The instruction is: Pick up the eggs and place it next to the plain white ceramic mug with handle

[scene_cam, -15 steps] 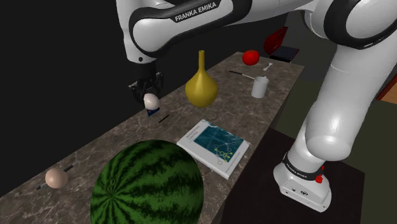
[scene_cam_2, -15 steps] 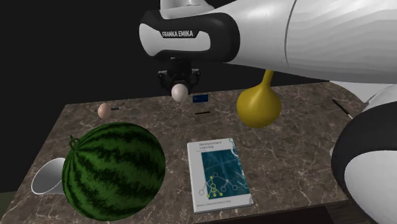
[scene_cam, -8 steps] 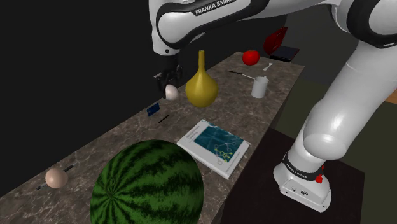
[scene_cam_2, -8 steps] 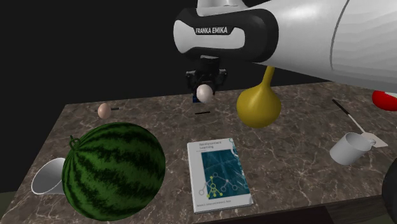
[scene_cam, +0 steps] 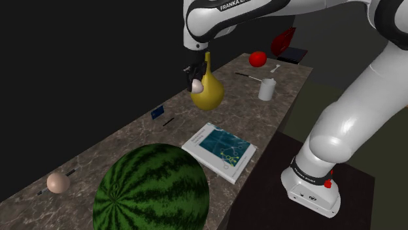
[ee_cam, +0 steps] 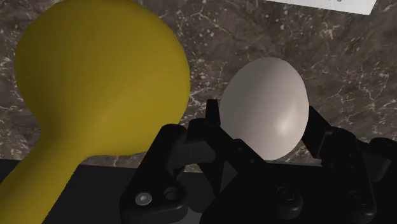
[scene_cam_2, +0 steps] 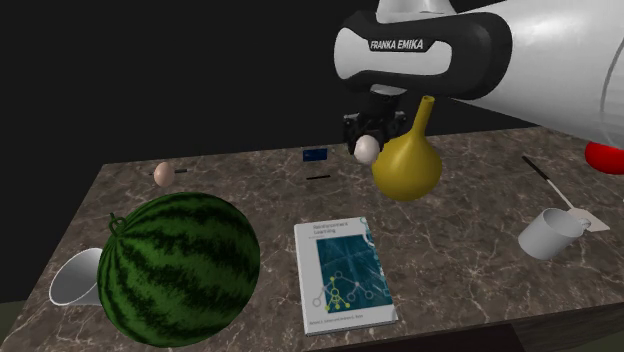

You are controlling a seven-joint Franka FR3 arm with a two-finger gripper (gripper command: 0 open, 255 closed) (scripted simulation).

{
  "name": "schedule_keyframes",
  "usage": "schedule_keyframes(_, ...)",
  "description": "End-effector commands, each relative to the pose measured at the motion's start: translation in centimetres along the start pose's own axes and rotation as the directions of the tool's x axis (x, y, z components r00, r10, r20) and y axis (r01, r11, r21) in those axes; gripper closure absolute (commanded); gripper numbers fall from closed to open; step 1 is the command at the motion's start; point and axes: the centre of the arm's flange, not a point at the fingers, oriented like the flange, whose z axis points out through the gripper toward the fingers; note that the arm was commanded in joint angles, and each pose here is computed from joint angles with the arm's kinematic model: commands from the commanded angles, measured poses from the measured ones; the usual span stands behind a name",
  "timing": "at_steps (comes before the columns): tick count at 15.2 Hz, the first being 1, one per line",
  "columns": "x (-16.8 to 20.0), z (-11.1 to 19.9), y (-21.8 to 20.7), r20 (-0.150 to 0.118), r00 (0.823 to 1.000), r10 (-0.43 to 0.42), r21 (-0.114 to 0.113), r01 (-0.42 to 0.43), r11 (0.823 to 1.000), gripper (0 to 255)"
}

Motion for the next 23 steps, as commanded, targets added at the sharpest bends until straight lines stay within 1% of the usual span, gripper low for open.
schedule_keyframes(1, -0.6, -0.5, 2.9, 0.000, 1.000, -0.001, 0.000, 0.001, 1.000, 255)
schedule_keyframes(23, -7.3, -2.5, 31.1, 0.000, 1.000, -0.001, 0.000, 0.001, 1.000, 255)
